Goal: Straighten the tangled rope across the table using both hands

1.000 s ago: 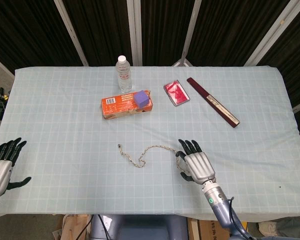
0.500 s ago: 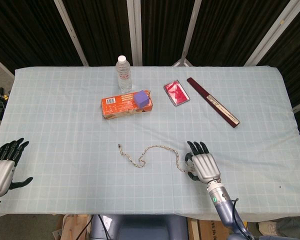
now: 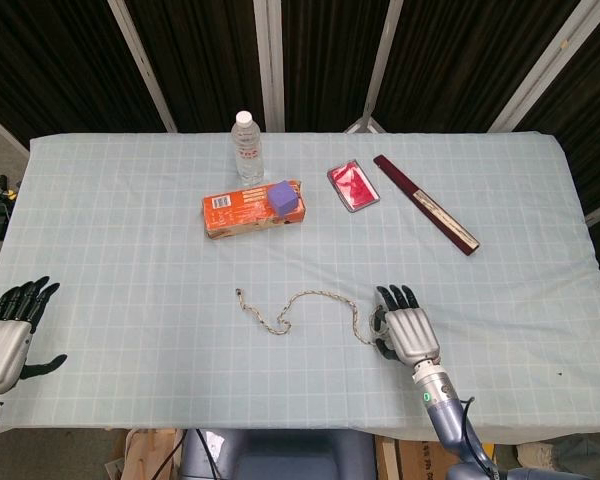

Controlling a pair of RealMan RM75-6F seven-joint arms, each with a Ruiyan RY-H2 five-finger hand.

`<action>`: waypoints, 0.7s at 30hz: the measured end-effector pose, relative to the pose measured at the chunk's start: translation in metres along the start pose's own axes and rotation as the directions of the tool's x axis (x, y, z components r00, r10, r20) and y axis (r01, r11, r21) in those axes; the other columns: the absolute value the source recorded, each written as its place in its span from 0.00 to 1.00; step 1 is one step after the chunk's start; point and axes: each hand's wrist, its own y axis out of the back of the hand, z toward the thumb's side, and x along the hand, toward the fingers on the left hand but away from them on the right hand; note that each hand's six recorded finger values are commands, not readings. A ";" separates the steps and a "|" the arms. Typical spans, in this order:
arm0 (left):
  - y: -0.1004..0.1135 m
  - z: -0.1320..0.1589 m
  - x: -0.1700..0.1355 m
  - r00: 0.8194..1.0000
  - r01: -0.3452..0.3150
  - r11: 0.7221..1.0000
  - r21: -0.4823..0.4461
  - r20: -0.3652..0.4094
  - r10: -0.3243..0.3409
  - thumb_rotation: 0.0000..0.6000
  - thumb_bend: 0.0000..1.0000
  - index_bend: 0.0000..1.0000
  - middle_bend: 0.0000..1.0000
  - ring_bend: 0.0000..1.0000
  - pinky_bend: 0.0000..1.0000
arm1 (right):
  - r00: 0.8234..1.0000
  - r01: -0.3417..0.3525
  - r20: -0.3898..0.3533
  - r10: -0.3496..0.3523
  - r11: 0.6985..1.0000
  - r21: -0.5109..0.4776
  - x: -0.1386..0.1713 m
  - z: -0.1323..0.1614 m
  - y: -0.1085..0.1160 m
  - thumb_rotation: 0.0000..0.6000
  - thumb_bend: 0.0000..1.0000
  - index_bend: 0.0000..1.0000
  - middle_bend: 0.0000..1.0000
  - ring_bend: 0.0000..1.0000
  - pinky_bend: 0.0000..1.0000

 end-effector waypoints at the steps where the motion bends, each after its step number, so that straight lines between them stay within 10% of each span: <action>1: 0.000 0.000 0.000 1.000 0.000 1.000 0.001 0.001 0.000 1.00 0.00 0.06 0.00 0.00 0.00 | 1.000 0.001 0.000 -0.001 1.000 -0.001 0.000 0.000 0.000 1.00 0.38 0.54 0.12 0.00 0.00; 21: 0.001 0.001 0.000 1.000 -0.009 1.000 -0.003 0.006 0.009 1.00 0.00 0.06 0.00 0.00 0.00 | 1.000 -0.004 0.021 0.004 1.000 0.007 -0.003 -0.003 -0.001 1.00 0.44 0.55 0.13 0.00 0.00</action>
